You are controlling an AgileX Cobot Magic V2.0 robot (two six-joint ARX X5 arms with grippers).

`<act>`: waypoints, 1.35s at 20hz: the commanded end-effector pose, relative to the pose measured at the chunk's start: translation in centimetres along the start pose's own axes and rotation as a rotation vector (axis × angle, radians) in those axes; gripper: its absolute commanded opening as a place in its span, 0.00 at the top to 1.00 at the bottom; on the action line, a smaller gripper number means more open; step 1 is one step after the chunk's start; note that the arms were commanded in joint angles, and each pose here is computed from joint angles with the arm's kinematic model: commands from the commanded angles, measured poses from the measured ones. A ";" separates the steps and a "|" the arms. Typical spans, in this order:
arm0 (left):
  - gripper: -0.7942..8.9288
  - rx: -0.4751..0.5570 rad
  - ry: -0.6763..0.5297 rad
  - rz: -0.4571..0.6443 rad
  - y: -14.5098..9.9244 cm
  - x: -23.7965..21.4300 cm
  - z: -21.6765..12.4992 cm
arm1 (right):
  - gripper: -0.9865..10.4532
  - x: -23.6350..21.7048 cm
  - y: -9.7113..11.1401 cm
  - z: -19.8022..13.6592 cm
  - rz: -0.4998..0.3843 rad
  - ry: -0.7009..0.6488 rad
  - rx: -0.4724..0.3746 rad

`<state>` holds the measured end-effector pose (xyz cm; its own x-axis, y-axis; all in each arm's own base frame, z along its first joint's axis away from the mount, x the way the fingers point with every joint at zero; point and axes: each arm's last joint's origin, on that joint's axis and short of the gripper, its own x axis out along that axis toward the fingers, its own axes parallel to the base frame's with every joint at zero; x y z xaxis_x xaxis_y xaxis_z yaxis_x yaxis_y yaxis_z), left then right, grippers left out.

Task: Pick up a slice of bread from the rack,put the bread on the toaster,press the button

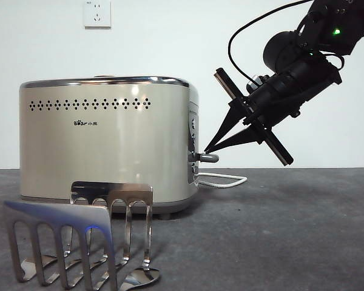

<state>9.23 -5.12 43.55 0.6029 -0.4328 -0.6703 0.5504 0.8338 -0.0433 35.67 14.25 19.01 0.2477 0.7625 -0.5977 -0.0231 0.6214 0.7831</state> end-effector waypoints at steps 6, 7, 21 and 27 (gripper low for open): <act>0.93 -0.010 -0.001 -0.002 0.0 0.0 -0.1 | 0.92 -0.2 0.8 0.2 -0.074 0.025 -0.025; 0.93 -0.010 -0.001 -0.002 0.0 0.0 -0.1 | 0.92 -0.6 1.2 0.2 -0.077 0.007 -0.040; 0.93 0.000 -0.001 -0.002 0.0 0.1 -0.1 | 0.92 -10.5 9.0 -2.9 -0.016 -0.173 -0.337; 0.93 0.014 0.012 -0.003 0.1 0.4 0.1 | 0.92 -18.8 12.7 -8.7 -0.048 -0.337 -0.551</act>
<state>9.51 -5.27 43.47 0.5970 -0.4302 -0.6772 0.5529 0.8322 -0.0412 22.27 9.31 38.45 0.5453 0.6854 -0.4826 -0.4459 0.7247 0.5254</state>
